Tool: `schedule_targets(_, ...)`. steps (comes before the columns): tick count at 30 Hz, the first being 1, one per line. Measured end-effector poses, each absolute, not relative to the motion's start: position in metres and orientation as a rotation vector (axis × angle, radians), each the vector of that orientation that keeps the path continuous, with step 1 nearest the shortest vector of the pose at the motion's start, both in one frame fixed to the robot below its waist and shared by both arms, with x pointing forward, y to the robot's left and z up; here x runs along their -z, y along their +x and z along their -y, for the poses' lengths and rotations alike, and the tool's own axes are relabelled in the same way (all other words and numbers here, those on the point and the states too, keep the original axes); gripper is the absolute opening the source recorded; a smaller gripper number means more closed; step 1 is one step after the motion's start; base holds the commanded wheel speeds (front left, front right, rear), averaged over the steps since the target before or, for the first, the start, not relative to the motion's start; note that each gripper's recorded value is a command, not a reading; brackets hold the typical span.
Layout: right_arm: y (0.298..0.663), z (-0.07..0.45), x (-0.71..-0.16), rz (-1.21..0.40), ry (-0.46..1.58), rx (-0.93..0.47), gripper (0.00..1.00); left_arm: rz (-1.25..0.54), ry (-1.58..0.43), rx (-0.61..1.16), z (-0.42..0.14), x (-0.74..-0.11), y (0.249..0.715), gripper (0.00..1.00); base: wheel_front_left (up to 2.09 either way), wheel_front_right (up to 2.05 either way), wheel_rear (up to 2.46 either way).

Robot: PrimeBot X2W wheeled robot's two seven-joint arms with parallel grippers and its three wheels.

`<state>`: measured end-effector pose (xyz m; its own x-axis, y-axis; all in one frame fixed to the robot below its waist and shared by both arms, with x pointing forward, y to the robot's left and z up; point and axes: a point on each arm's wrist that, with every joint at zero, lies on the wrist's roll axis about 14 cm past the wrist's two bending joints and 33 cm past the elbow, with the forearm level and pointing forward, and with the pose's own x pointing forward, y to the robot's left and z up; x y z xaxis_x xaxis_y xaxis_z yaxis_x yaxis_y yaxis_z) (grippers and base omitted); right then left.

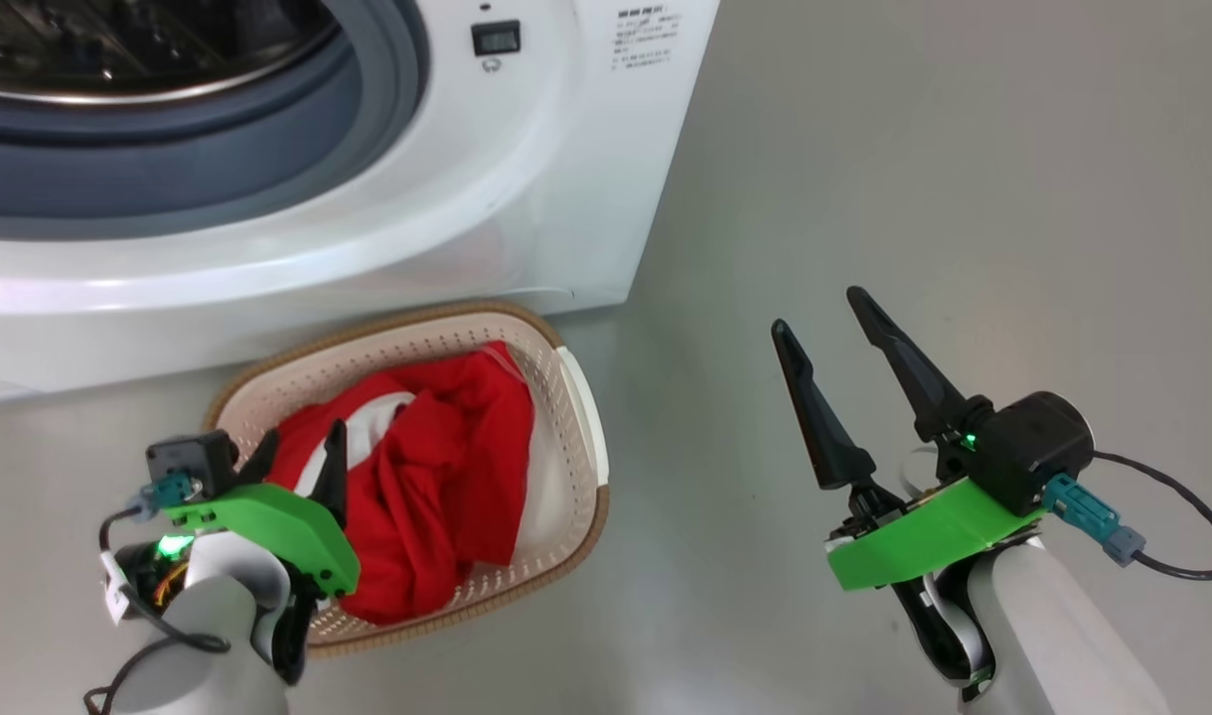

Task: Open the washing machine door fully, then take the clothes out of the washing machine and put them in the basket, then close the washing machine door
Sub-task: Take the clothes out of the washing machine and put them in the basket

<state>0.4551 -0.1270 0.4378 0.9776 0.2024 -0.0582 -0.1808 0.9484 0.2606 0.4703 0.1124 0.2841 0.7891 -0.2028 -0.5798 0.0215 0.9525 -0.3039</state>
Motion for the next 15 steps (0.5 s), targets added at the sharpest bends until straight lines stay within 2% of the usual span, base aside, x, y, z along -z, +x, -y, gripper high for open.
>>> schedule_targets(15,0.433,0.129,-0.469,-0.025,0.248,-0.192,1.0,-0.39,-0.319,0.033,-0.137,-0.362,0.469,1.0,0.0,0.0,0.0)
